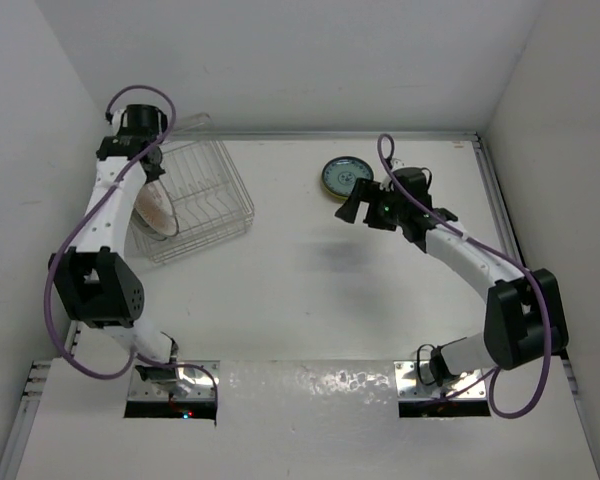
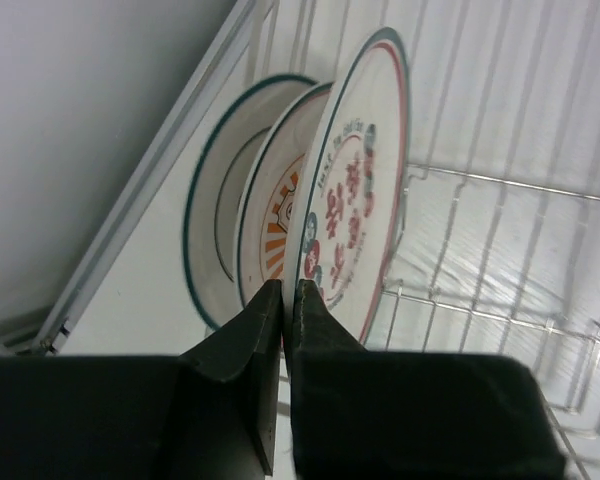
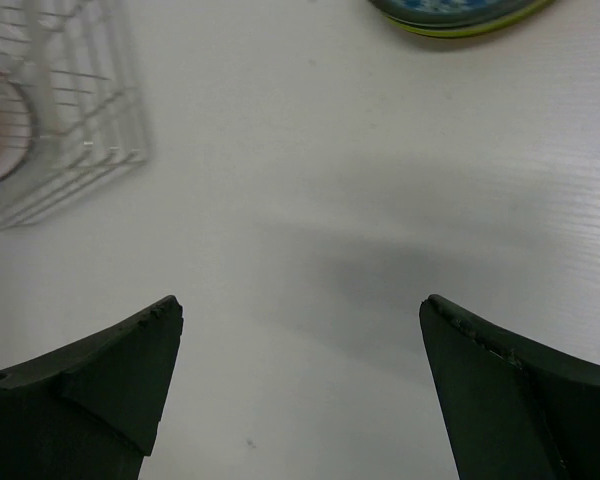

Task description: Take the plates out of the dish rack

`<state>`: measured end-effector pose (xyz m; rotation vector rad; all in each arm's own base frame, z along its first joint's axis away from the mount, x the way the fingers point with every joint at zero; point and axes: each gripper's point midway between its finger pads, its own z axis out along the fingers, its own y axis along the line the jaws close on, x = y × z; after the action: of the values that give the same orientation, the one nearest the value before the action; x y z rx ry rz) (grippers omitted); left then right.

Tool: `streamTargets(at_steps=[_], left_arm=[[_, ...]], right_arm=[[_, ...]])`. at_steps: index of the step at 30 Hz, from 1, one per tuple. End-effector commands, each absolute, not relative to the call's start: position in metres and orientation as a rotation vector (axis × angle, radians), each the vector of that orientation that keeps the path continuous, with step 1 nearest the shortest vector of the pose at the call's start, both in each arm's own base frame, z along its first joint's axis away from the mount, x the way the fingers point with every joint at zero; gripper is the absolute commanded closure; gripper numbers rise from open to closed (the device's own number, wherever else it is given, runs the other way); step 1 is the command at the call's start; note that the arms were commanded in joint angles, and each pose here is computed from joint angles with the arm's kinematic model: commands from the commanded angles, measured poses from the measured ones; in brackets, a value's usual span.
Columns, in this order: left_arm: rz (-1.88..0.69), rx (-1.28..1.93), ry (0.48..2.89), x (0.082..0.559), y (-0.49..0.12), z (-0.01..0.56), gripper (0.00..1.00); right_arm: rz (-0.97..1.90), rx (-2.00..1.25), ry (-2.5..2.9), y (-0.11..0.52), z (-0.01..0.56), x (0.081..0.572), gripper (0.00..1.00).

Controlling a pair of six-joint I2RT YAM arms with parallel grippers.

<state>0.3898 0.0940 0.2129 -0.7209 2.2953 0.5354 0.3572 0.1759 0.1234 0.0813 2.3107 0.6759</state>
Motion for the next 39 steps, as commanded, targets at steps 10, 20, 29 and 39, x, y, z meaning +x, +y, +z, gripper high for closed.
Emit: streamTargets(at_steps=[10, 20, 29, 39], left_arm=[[-0.595, -0.158, 1.992, 0.364, -0.064, 0.354, 1.0], [-1.045, -0.029, 1.944, 0.339, -0.123, 0.32, 1.0], [-1.142, -0.073, 1.974, 0.342, -0.131, 0.289, 1.0], [-0.265, -0.419, 2.127, 0.349, -0.016, 0.258, 0.0]], right_arm=[[1.748, -0.007, 1.638, 0.299, 0.291, 0.356, 0.01], [1.534, -0.007, 1.744, 0.333, 0.264, 0.376, 0.02], [1.518, 0.053, 1.796, 0.336, 0.234, 0.383, 1.0], [1.072, 0.502, 2.007, 0.201, 0.134, 0.375, 1.0]])
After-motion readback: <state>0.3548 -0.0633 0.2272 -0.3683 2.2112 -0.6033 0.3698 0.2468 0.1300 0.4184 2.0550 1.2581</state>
